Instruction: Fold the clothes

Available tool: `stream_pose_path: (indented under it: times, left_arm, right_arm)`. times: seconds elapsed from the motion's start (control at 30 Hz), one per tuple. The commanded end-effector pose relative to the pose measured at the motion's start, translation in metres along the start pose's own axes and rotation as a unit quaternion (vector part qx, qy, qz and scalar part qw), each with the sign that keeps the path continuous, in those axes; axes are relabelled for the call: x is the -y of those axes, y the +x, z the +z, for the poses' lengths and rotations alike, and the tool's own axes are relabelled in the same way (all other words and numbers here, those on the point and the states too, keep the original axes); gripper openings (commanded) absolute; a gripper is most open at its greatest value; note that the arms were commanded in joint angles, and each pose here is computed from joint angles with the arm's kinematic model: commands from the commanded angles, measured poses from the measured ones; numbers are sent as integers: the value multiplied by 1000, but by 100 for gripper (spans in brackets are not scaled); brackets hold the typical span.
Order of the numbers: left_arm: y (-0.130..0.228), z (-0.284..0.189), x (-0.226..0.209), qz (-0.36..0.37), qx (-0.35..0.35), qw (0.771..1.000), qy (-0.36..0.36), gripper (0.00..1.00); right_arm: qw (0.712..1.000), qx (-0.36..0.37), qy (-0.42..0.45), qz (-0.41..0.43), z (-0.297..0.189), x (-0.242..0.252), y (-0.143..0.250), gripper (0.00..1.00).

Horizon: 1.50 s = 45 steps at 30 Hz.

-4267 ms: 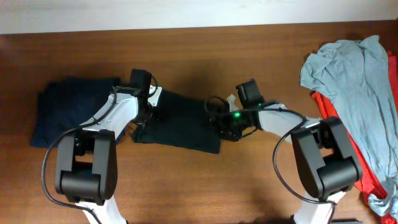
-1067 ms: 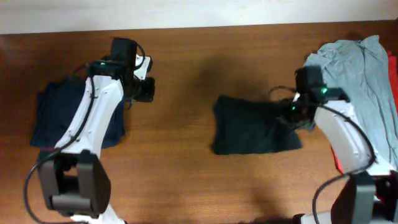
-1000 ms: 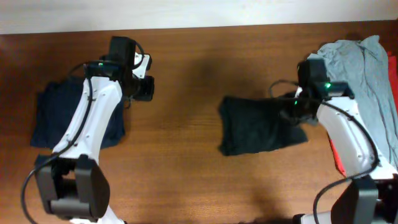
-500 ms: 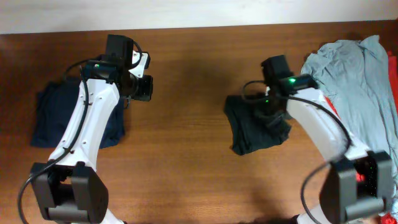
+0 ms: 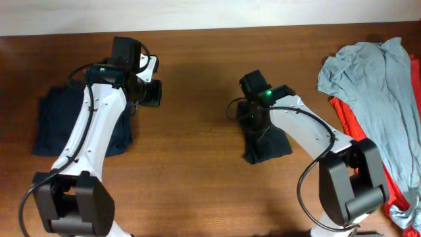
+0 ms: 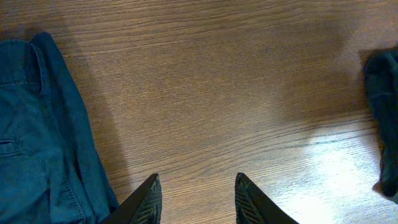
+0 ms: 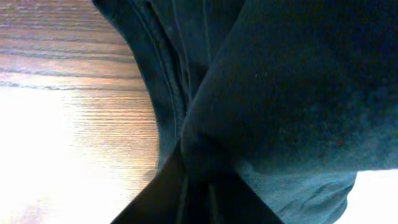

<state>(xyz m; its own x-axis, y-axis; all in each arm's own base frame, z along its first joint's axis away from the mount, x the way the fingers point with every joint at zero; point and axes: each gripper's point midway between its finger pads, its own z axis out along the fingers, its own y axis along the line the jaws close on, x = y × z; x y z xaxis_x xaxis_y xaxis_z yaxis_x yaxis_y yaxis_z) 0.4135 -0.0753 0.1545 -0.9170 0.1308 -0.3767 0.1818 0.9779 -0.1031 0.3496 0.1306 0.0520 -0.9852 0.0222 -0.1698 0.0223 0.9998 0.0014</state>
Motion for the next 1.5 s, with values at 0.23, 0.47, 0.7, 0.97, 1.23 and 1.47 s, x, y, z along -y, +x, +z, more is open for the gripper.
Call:
stream_pose_path:
  times: [0.23, 0.47, 0.7, 0.97, 1.23, 1.47]
  left_arm:
    - [-7, -14, 1, 10, 20, 1000, -3, 38]
    - [-7, -14, 0, 10, 20, 1000, -4, 38]
    - [-8, -14, 5, 12, 21, 1000, 9, 38]
    - [-12, -29, 116, 189, 70, 951, 236, 39]
    - [-14, 16, 219, 271, 92, 907, 310, 38]
    - [8, 100, 260, 256, 45, 906, 334, 31]
  right_arm:
    - [999, -4, -34, 9, 0, -15, -1, 43]
    - [995, -1, -91, -30, -6, -34, -4, 39]
    - [994, 37, -100, -15, -32, -14, -20, 34]
    - [990, -47, -64, 114, -31, 58, 6, 29]
    - [979, -109, -87, 151, -26, 85, 33, 25]
    - [974, -104, -153, 131, 0, 70, 43, 25]
